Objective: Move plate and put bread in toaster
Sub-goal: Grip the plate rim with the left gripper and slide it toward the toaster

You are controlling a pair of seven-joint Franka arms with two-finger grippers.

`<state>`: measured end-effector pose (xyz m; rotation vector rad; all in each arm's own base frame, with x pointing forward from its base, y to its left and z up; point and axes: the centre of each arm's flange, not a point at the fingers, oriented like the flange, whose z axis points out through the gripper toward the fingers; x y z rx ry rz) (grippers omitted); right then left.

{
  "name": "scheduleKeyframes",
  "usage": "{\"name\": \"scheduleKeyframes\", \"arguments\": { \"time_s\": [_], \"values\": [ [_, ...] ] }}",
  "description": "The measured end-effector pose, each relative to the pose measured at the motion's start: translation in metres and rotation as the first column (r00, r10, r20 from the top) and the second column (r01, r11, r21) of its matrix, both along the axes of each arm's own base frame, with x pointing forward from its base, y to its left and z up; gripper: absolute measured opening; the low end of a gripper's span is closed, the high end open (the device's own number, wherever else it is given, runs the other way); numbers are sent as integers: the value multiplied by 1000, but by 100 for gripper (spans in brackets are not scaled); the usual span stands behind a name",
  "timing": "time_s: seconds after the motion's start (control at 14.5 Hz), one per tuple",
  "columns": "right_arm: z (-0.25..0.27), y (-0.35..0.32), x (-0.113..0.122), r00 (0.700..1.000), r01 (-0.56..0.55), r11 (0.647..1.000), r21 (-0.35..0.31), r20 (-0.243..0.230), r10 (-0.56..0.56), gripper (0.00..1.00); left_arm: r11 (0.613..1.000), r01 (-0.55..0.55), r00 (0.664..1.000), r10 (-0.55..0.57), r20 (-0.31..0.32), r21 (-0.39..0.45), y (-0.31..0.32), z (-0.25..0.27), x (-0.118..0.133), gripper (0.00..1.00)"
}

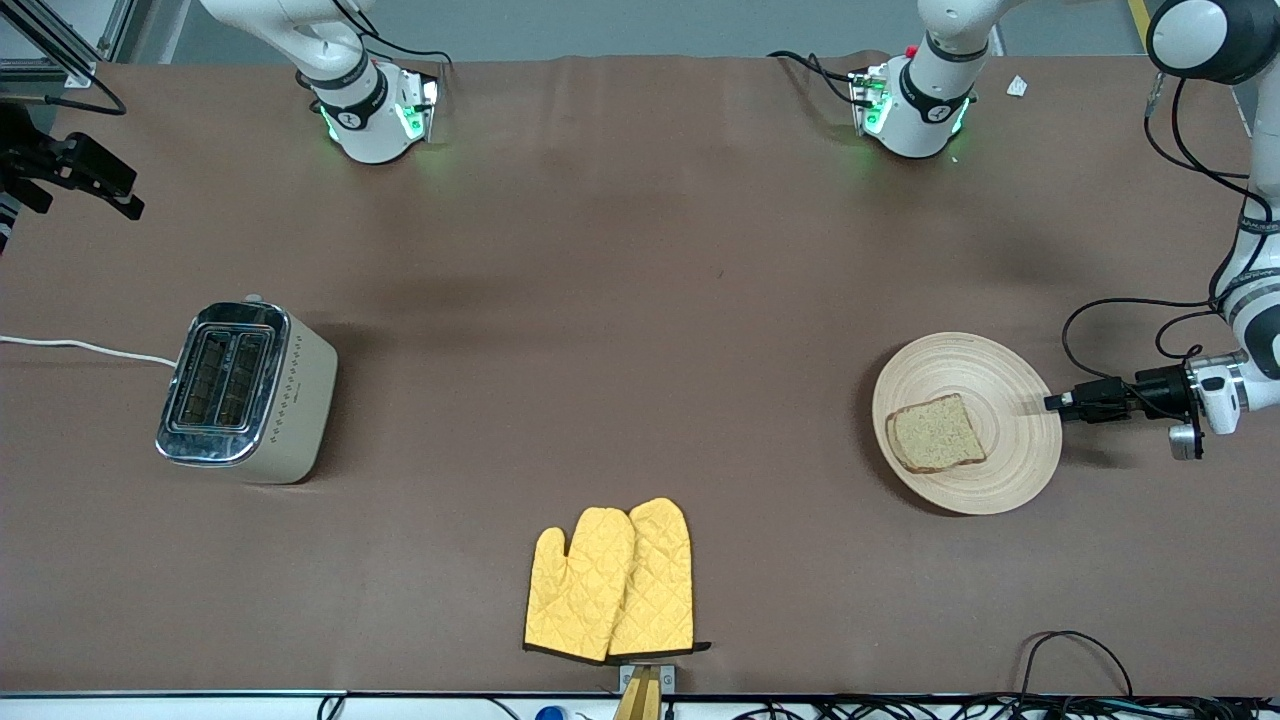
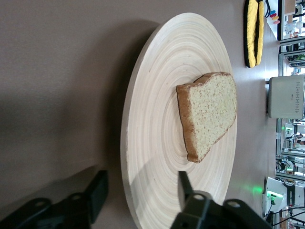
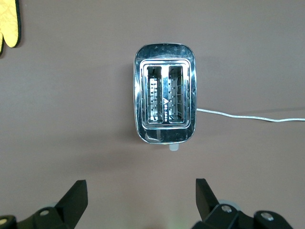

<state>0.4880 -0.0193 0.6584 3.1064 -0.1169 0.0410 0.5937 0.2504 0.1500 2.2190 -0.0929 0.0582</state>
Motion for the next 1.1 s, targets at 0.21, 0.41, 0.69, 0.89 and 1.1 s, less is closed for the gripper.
{"name": "scheduleKeyframes", "arguments": {
  "time_s": [0.21, 0.41, 0.69, 0.89, 1.1],
  "values": [
    [0, 0, 0, 1000, 0, 1000, 0, 0, 0, 100, 1000, -4, 1000, 4, -4, -16, -5, -7, 1, 30],
    [0, 0, 0, 1000, 0, 1000, 0, 0, 0, 100, 999, -15, 1000, 15, -12, -39, -10, -17, 1, 15],
    [0, 0, 0, 1000, 0, 1000, 0, 0, 0, 100, 997, -4, 1000, 4, 0, -78, -28, -11, 11, 10],
    [0, 0, 0, 1000, 0, 1000, 0, 0, 0, 100, 993, 49, 999, -47, 24, -105, -74, -9, 30, 10],
    [0, 0, 0, 1000, 0, 1000, 0, 0, 0, 100, 986, 111, 994, -112, 1, -128, -149, -6, 50, 10]
  ]
}}
